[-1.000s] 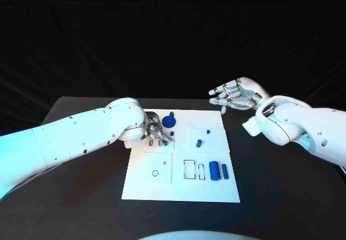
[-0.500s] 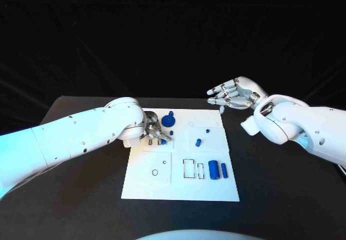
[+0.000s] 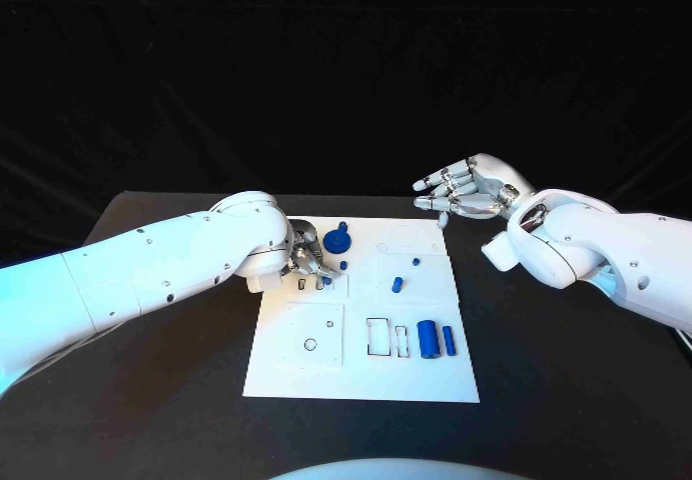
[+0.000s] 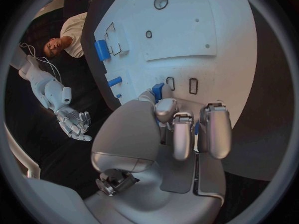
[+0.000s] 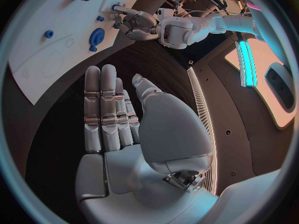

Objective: Assemble the parts on the task board

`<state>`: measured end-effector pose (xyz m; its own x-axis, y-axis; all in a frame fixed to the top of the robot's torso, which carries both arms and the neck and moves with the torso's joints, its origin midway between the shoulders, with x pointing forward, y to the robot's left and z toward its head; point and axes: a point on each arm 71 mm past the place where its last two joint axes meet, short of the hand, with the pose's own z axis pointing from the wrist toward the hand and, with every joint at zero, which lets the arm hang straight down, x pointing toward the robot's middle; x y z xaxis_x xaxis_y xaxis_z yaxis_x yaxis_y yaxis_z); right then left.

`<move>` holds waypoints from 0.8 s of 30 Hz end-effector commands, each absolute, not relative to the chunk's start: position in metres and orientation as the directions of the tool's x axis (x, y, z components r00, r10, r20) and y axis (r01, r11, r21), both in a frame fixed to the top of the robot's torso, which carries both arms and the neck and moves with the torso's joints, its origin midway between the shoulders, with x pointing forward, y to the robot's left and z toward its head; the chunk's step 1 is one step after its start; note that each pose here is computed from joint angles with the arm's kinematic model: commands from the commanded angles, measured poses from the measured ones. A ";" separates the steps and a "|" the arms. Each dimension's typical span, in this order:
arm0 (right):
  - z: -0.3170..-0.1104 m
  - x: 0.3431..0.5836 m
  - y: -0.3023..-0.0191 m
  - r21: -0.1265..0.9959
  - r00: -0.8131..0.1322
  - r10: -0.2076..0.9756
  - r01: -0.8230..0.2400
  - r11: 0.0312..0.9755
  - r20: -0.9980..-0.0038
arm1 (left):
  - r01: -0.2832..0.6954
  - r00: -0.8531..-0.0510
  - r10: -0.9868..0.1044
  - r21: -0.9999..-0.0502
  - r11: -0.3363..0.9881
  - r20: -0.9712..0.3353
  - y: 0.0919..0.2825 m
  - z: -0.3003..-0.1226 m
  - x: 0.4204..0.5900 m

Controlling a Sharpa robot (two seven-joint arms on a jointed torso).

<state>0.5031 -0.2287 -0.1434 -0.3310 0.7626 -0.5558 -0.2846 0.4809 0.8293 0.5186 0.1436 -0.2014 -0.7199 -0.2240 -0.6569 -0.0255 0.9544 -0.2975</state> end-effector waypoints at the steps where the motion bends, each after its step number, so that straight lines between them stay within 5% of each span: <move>1: -0.144 0.503 -0.227 0.827 -0.349 0.751 -0.287 0.483 -0.560 | -0.019 -0.744 -0.210 -0.295 0.955 -0.634 0.144 -0.205 0.516; 24: -0.146 0.503 -0.225 0.828 -0.360 0.747 -0.285 0.482 -0.559 | -0.045 -0.682 -0.276 -0.337 0.940 -0.678 0.156 -0.199 0.513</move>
